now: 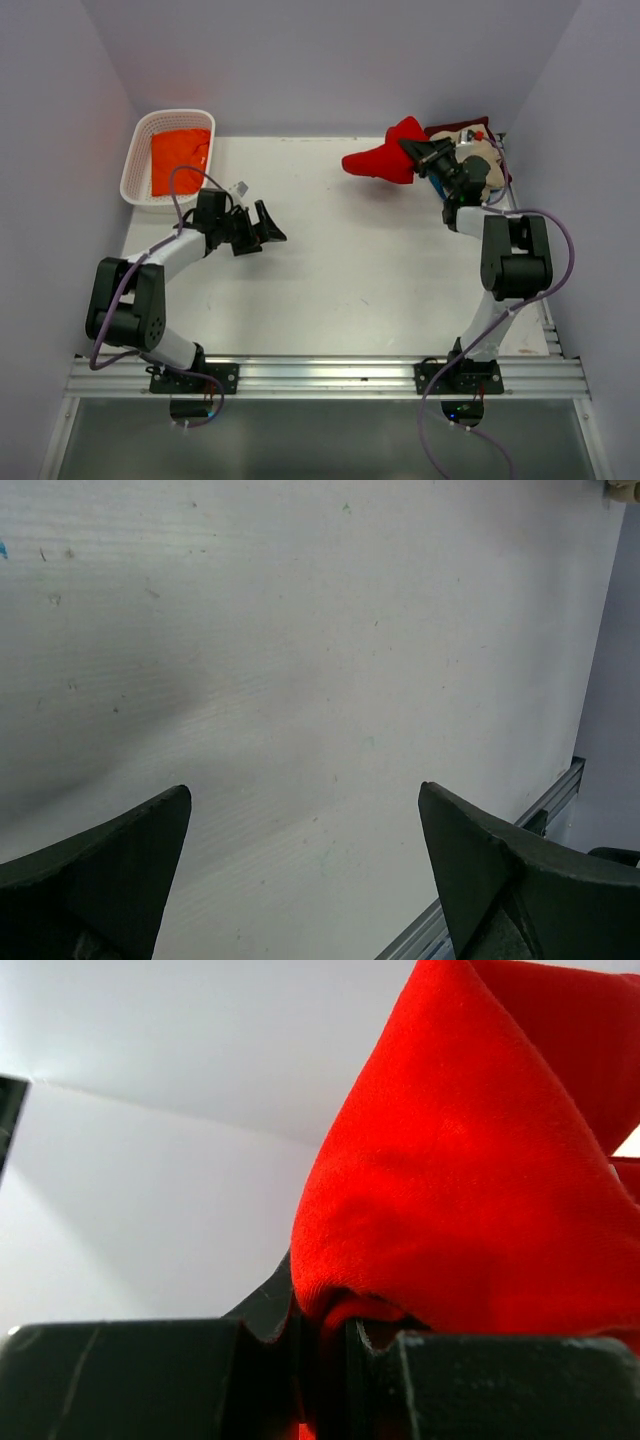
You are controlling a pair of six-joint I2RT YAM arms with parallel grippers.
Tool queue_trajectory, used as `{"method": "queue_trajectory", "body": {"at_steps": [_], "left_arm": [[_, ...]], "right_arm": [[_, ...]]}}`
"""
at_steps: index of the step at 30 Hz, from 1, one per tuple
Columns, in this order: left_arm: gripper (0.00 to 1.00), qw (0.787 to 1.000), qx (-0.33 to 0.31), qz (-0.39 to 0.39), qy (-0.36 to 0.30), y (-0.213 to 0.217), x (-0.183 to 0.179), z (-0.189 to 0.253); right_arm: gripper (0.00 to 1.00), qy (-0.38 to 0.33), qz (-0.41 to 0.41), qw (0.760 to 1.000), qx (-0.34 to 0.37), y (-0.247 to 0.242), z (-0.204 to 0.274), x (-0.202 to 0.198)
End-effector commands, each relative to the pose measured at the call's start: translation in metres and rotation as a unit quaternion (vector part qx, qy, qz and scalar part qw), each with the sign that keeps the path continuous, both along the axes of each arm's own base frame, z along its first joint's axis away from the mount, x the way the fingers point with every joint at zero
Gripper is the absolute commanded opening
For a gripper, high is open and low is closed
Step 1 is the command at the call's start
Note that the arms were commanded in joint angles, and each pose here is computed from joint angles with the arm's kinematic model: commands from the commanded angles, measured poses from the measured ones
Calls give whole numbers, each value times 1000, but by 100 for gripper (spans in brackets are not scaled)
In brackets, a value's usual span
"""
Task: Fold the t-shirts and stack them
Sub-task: Neatly place the folded tshirt to the corner
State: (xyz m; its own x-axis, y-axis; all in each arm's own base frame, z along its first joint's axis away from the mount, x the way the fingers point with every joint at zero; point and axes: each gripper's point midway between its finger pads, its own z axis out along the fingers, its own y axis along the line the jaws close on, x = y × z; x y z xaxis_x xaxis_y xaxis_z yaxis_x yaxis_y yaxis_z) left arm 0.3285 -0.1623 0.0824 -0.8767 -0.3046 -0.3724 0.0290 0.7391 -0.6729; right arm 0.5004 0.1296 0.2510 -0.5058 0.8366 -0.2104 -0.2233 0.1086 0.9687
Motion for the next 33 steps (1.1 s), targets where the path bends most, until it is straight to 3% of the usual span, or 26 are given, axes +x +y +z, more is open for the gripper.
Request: {"method": "queue_trajectory", "body": {"at_steps": [1,7,13,18,21,26,28,33], "left_arm": [[100,1000,-4,-13,-13,2,-10,5],[100,999,-14,-25,-23,0,-22,8],[100,999,-12,-34,-28,0,-26,4],[100,999,-12,-38,-16,-1,-27,-7],[100,999,-23,-37,-11,-3,-28,-12],[100,998,-38,-43,11,-8,-31,-23],[100,998,-38,-42,13,-8,-32,-24],[100,998,-50,-44,18,-10,-37,-23]], "right_arm": [[0,-104,-28,993,50,-28,62,15],[0,-148,-74,985,56,-75,79,50],[0,-224,-130,966,24,-136,119,70],[0,-243,-187,952,-10,-183,118,77],[0,-201,-215,955,-26,-200,77,78],[0,9,-227,970,-82,-202,-63,85],[0,55,-226,969,-83,-199,-99,74],[0,114,-229,960,-117,-195,-134,46]]}}
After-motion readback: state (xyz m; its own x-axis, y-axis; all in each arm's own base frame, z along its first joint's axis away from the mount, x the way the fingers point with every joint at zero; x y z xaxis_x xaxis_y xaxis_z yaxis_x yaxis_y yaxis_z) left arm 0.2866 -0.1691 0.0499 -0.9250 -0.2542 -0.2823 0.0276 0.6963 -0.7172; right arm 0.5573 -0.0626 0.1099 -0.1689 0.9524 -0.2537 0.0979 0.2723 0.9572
